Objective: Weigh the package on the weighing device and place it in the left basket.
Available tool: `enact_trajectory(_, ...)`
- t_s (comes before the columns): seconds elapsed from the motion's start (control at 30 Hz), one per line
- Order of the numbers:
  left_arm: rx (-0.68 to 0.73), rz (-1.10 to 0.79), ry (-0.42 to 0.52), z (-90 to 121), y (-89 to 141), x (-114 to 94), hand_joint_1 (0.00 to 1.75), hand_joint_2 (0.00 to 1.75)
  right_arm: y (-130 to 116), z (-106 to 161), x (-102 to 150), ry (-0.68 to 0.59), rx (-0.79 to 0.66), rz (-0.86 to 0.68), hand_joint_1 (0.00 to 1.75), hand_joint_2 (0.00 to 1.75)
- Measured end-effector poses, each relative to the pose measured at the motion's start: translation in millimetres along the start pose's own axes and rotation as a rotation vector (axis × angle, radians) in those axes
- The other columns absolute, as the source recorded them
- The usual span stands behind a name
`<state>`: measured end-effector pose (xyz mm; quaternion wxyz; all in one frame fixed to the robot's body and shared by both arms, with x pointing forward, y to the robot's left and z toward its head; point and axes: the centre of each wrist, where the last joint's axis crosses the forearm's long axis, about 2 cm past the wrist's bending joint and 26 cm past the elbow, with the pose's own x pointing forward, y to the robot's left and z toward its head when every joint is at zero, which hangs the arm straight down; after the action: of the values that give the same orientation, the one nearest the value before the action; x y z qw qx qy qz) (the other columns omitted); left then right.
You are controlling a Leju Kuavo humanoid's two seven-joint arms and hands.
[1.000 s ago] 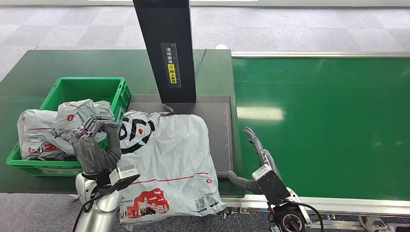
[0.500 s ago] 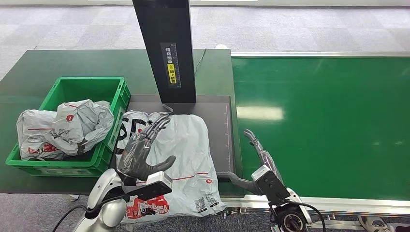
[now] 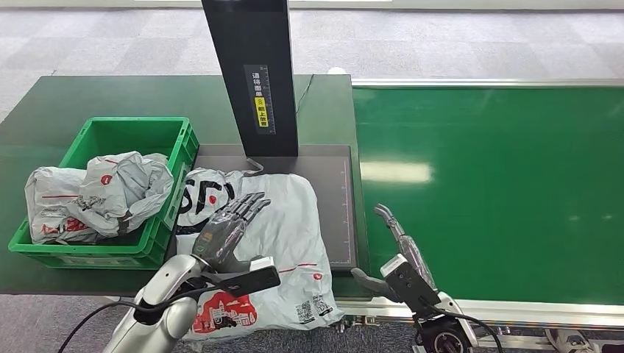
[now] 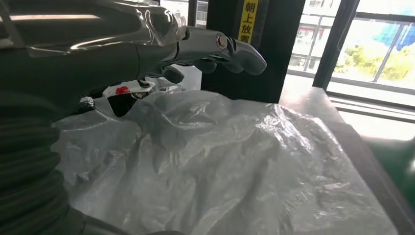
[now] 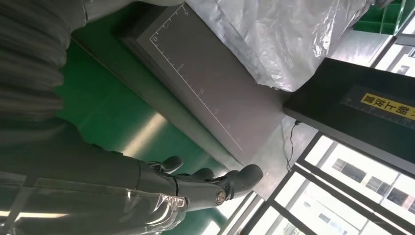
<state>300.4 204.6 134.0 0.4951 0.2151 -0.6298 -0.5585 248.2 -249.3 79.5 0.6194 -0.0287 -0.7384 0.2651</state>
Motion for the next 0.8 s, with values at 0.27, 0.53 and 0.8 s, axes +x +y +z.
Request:
enact_trajectory(0.27,-0.039,-0.028,0.052,-2.9,-8.4,-5.7,0.00,1.75,1.4,0.8,1.2,0.005,-0.001,0.002,0.00,1.75)
enact_trajectory(0.53,-0.051,-0.032,0.065,-5.0,-10.6,-7.7,0.00,1.75,0.4,1.4,0.6,0.008,-0.006,0.003,0.00,1.75)
enact_trajectory(0.8,-0.096,-0.011,0.095,-12.4,-16.7,-15.4,1.75,1.75,2.2,0.5,2.2,0.016,0.006,0.005,0.00,1.75)
